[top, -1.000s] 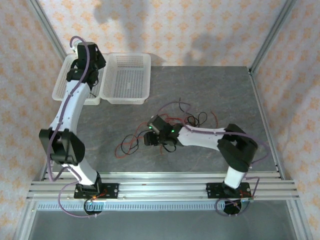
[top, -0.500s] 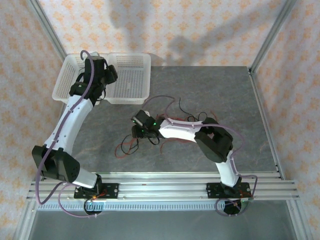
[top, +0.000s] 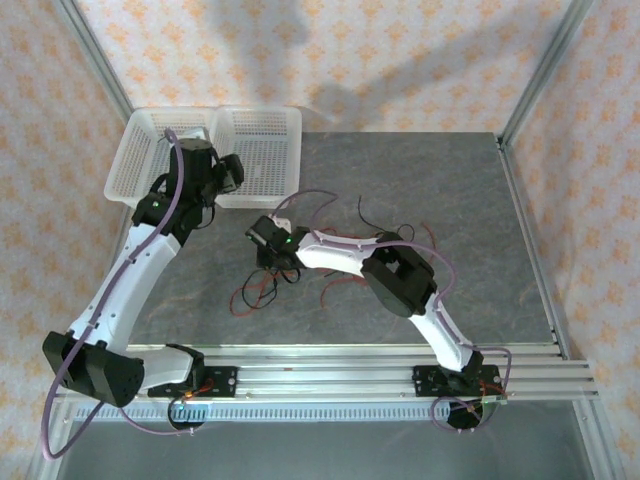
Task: Untangle the cables
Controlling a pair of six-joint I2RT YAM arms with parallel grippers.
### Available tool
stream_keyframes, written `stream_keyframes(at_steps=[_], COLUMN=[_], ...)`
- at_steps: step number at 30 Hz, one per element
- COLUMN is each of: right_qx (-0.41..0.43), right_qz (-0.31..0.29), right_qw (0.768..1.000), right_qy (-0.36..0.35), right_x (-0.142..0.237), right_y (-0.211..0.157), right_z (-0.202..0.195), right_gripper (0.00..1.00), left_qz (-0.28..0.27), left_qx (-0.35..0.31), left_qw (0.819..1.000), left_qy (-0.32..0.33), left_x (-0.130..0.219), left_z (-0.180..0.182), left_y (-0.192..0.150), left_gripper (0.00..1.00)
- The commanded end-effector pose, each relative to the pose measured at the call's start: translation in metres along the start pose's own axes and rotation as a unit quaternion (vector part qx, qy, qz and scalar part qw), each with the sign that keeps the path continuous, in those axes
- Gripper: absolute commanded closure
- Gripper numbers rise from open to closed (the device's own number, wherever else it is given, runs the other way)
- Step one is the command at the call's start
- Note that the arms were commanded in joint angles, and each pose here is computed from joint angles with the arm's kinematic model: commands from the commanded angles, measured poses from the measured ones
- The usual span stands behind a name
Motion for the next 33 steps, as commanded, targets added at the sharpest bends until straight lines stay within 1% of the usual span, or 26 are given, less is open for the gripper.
stream_keyframes(at_steps=[1,2,5,6,8,11,14,17,21,24,28,33], right_qx=[-0.034,-0.039,-0.053,-0.057,-0.063,-0.064,-0.055,-0.052,-0.056,-0.063,-0.067,-0.066], right_qz=[0.015,0.015,0.010,0.006,-0.012,-0.049,-0.092,-0.136,-0.163,-0.172,-0.187,-0.208], right_qw=[0.999,0.999,0.998,0.998,0.998,0.997,0.994,0.988,0.982,0.978,0.973,0.966], right_qy=[-0.019,-0.017,-0.018,-0.016,-0.009,0.012,0.037,0.055,0.079,0.101,0.117,0.139], right_x=[-0.018,-0.019,-0.020,-0.018,-0.009,0.014,0.055,0.100,0.140,0.159,0.179,0.203], right_y=[-0.012,-0.013,-0.014,-0.013,-0.009,0.002,0.018,0.033,0.045,0.049,0.056,0.070], right_z=[-0.009,-0.009,-0.010,-0.010,-0.010,-0.008,-0.003,-0.002,-0.007,-0.009,-0.010,-0.009], right_gripper=[0.70,0.75,0.96,1.00,1.00,1.00,1.00,1.00,1.00,1.00,1.00,1.00], left_qz=[0.022,0.026,0.037,0.040,0.048,0.066,0.090,0.105,0.122,0.131,0.134,0.137], left_qx=[0.003,0.004,0.006,0.007,0.006,0.001,0.002,0.007,0.026,0.025,0.025,0.016], left_qw=[1.000,0.999,0.999,0.998,0.998,0.997,0.995,0.994,0.991,0.990,0.988,0.982], left_qy=[-0.017,-0.023,-0.039,-0.043,-0.050,-0.046,-0.032,-0.032,-0.044,-0.055,-0.075,-0.131], left_x=[0.009,0.011,0.017,0.020,0.023,0.023,0.016,0.007,-0.004,-0.012,-0.018,-0.017], left_z=[0.003,0.003,0.002,0.001,0.001,0.004,0.016,0.031,0.044,0.046,0.046,0.038], left_y=[-0.017,-0.022,-0.037,-0.043,-0.056,-0.082,-0.113,-0.143,-0.174,-0.189,-0.201,-0.212], left_gripper=[0.31,0.31,0.31,0.31,0.31,0.31,0.32,0.33,0.35,0.38,0.40,0.41])
Point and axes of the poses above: each hand's point on the last joint's axis, 136 mm out from that joint toward the fingers, its own x axis back along the fingers, its own z axis along the line the jaws close on, y = z × x, the point moved 7 cm from there along x, back along the fingers, and after that the axes turned 10 degrees about x, right-handed, at the moved point
